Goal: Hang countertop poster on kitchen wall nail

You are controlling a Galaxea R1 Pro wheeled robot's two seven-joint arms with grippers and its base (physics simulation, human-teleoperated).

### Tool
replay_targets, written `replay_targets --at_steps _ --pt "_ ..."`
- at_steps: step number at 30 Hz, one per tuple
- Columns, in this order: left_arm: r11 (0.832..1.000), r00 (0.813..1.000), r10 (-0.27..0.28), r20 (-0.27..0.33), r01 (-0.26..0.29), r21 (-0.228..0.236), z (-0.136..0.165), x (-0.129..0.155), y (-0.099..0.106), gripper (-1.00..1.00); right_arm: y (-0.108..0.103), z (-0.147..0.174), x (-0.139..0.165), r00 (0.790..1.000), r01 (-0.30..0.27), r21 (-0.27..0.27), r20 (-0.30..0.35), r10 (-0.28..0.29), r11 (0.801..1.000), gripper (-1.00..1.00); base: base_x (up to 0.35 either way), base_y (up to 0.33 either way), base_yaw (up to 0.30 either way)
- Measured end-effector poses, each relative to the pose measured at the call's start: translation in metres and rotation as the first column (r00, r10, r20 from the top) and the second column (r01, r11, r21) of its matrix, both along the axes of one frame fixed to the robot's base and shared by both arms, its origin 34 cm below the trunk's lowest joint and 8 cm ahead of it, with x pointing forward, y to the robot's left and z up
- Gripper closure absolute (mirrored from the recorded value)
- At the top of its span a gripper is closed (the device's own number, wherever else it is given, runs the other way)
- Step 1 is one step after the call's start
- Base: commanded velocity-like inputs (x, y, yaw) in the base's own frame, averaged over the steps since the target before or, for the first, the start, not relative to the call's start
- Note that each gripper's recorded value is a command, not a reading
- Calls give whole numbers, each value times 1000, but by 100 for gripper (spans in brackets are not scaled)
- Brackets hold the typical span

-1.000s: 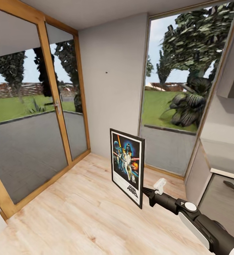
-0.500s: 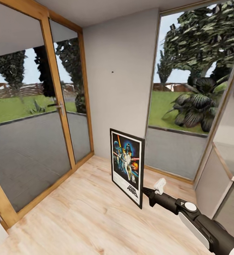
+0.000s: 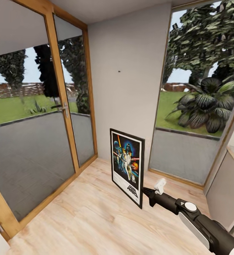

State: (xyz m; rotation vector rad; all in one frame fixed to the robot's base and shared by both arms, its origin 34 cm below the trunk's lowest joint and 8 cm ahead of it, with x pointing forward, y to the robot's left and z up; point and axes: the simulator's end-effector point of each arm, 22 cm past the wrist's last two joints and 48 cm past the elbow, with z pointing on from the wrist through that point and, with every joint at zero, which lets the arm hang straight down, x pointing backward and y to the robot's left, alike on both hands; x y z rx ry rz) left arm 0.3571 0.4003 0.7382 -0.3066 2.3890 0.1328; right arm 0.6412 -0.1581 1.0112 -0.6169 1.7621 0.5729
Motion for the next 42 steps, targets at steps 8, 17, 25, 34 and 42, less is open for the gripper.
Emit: replay_targets --at_steps 8,17,25,34,42 --pt "1000 1000 0 0 0 0 0 0 0 -100 0 0 0 1000 0 0 0 0 1000 100 249 275 0" --pt "1000 1000 0 0 0 0 0 0 0 -100 1 0 0 1000 -1 1 0 1 1000 100 248 276 0" --pt "1000 1000 0 0 0 0 0 0 0 -100 1 0 -1 1000 -2 1 -1 2 1000 100 247 277 0" --pt "1000 1000 0 0 0 0 0 0 0 -100 0 0 0 1000 -2 1 0 2 1000 100 237 284 -1" --pt "1000 1000 0 0 0 0 0 0 0 -100 0 0 0 1000 -1 1 0 1 1000 100 212 303 -98"
